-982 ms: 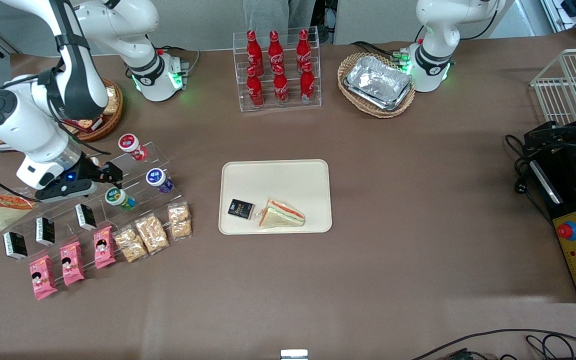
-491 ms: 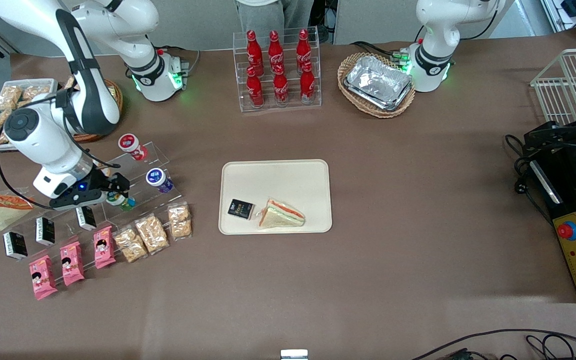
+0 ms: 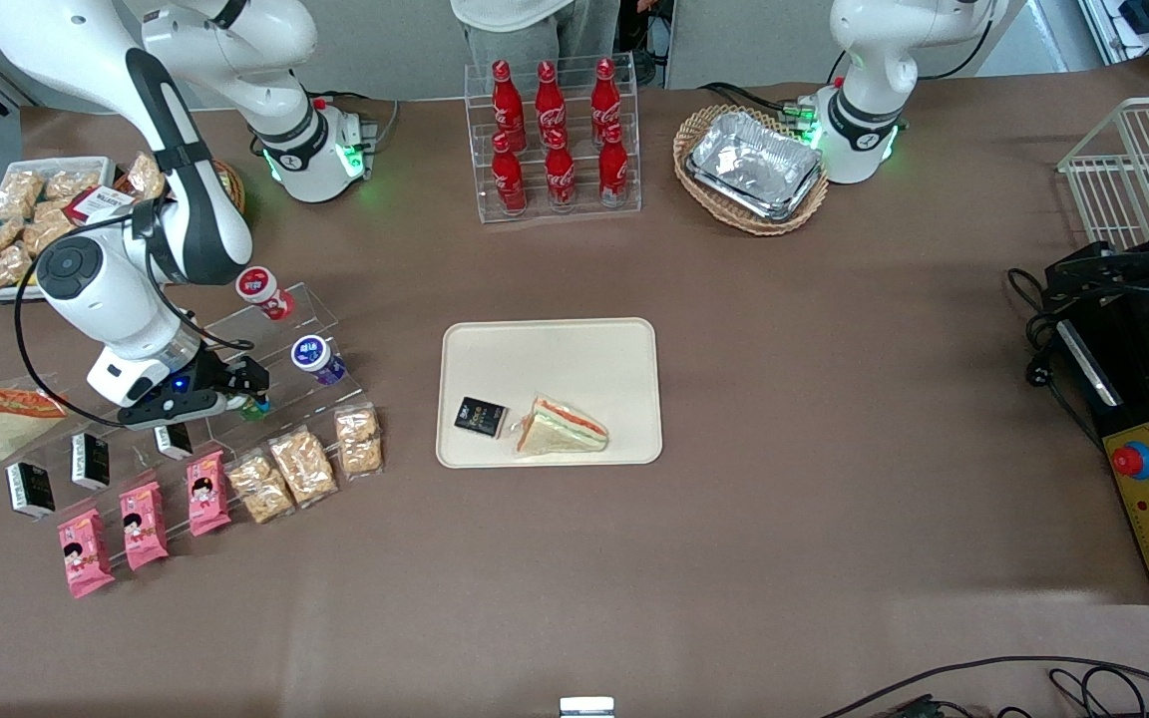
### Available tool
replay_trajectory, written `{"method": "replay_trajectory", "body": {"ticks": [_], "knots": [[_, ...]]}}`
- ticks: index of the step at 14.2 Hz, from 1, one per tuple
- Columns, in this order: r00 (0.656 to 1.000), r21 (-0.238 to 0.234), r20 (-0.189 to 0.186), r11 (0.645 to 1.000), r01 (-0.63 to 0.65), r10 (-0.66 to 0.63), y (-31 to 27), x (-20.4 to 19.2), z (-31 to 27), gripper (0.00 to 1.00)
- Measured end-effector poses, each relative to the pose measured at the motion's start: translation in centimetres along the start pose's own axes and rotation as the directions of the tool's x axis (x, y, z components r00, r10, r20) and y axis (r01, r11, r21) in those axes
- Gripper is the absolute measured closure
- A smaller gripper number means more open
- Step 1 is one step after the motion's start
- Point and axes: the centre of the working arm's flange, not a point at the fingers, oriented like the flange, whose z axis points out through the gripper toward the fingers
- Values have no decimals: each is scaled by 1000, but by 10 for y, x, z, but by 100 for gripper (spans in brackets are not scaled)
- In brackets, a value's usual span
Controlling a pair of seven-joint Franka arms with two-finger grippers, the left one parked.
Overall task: Place green gum on tray
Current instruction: 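Close the right gripper around the green-lidded gum jar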
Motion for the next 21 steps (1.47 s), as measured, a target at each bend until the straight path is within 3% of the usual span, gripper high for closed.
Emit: {"method": "replay_trajectory", "body": {"ticks": [5,8,9,16,21], "knots": [[1000,-3,5,1000,21,-21,10,-4,2,4],[1000,-4,6,1000,25,-25,13,-6,2,37],[1000,-4,7,1000,25,-25,13,-6,2,43],[1000,-6,-3,1000,26,-26,14,-2,-4,44],[995,21,93,999,28,-30,22,44,-88,44]]}}
